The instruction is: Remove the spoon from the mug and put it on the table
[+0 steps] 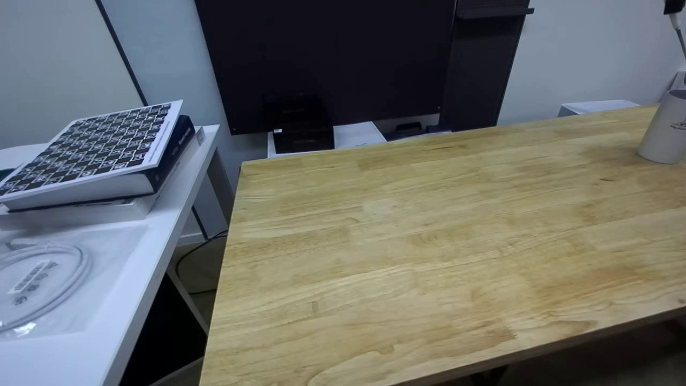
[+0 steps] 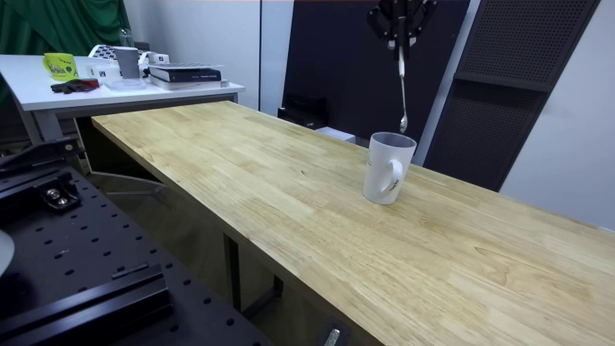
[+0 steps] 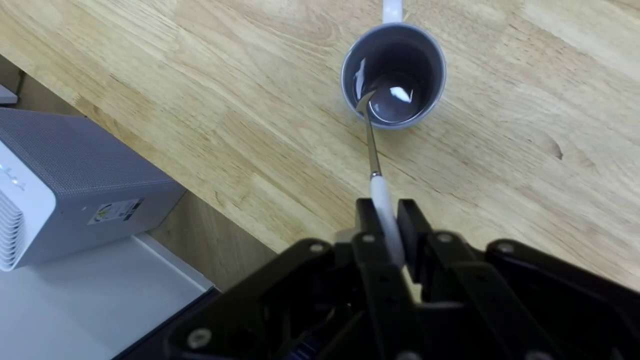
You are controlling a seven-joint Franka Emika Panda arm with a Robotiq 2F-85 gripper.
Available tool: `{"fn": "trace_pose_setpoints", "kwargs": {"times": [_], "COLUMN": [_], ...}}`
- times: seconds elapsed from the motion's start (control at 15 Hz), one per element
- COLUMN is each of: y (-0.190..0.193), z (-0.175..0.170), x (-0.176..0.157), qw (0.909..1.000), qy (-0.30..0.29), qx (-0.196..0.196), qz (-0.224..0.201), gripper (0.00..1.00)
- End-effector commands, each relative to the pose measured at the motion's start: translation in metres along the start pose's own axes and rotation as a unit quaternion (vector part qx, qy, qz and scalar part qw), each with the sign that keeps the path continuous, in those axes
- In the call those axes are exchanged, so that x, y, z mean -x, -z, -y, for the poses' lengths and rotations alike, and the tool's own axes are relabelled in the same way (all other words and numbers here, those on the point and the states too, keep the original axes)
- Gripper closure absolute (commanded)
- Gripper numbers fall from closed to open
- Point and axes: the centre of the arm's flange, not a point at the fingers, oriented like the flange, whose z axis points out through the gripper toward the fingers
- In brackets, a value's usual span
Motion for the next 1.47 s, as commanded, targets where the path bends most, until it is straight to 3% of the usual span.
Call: {"fn": "trace_pose_setpoints", "kwargs": {"times": [0.0,0.27,0.6,0.87,1.13,1.4], "y": [0.040,0.035,-0.003,-0.053,-0.110,-0.156], "z": [-0.014,0.018,0.064,0.084,0.091,0.098], "x": [-0.005,-0.007,-0.024,-0.033,-0.040,-0.039], "qw": [0.9999,0.9977,0.9819,0.9588,0.9298,0.9028], "qy": [-0.003,0.047,0.104,0.092,0.086,0.080], "qx": [-0.012,-0.042,-0.138,-0.255,-0.356,-0.422], "qz": [-0.006,-0.027,-0.078,-0.084,-0.038,0.011], "gripper": [0.96,0.96,0.96,0.96,0.96,0.96]}}
